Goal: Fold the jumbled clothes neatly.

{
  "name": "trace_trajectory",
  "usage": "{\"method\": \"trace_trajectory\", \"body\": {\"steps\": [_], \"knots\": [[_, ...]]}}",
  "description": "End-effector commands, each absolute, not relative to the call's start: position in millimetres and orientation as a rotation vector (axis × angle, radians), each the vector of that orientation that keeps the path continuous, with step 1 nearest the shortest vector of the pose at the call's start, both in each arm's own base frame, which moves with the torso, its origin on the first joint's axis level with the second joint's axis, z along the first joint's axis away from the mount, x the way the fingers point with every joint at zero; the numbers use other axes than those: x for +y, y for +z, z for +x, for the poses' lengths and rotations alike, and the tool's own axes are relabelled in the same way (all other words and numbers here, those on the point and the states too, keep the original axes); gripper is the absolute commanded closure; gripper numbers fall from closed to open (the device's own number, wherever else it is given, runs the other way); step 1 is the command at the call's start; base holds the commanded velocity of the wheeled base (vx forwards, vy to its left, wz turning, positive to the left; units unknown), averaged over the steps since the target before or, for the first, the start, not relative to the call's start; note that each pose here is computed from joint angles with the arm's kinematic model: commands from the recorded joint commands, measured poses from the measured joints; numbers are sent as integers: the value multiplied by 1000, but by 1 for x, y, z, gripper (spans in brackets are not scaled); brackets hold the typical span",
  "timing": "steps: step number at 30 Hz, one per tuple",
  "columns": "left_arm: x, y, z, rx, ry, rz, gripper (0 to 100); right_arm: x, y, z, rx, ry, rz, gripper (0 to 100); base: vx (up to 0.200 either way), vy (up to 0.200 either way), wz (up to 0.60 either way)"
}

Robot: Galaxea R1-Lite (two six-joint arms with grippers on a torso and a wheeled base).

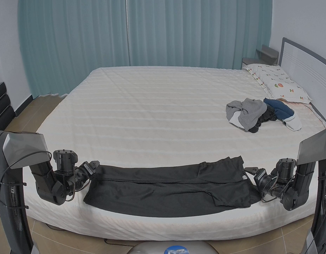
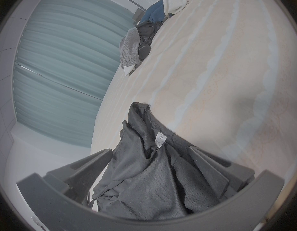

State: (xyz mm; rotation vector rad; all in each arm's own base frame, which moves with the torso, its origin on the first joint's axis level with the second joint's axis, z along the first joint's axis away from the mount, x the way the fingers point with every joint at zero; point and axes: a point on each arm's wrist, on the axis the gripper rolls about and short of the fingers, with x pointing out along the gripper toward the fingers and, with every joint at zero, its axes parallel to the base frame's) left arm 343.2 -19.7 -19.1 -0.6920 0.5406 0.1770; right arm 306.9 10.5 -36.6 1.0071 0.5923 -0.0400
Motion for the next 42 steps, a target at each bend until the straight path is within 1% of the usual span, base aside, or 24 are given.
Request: {"method": "trace_trajectory", "body": {"steps": [1,3,9,10,12,16,25,26,30,39,40,42], "knots": [[-21,1,328,508,149,-701,0,9,-34,309,578,-35,1014,0,0,0,0],[-21,0,327,517,151,-699,0,8,-33,309,576,-35,1014,0,0,0,0],[-22,-6,320,549,157,-684,0,8,-34,308,580,-38,1014,0,-200,0,0],[-21,-11,312,586,149,-612,0,9,-34,308,583,-37,1012,0,0,0,0],[-22,-17,310,609,145,-584,0,10,-35,307,586,-37,1011,0,0,0,0],[-23,-29,314,634,147,-575,0,10,-35,307,587,-35,1009,0,0,0,0],[-28,-41,322,596,118,-575,0,12,-36,307,591,-33,1006,0,0,0,0],[-30,-43,321,601,115,-573,100,12,-36,307,591,-33,1006,0,0,0,0],[-31,-50,316,627,128,-552,100,12,-37,307,593,-34,1006,0,0,0,0],[-25,-50,310,644,145,-498,100,12,-37,307,592,-35,1004,0,0,0,0],[-25,-52,304,659,157,-454,100,12,-37,307,592,-35,1004,0,0,0,0],[-24,-53,303,663,164,-432,100,12,-37,307,592,-35,1004,0,0,0,0]]}}
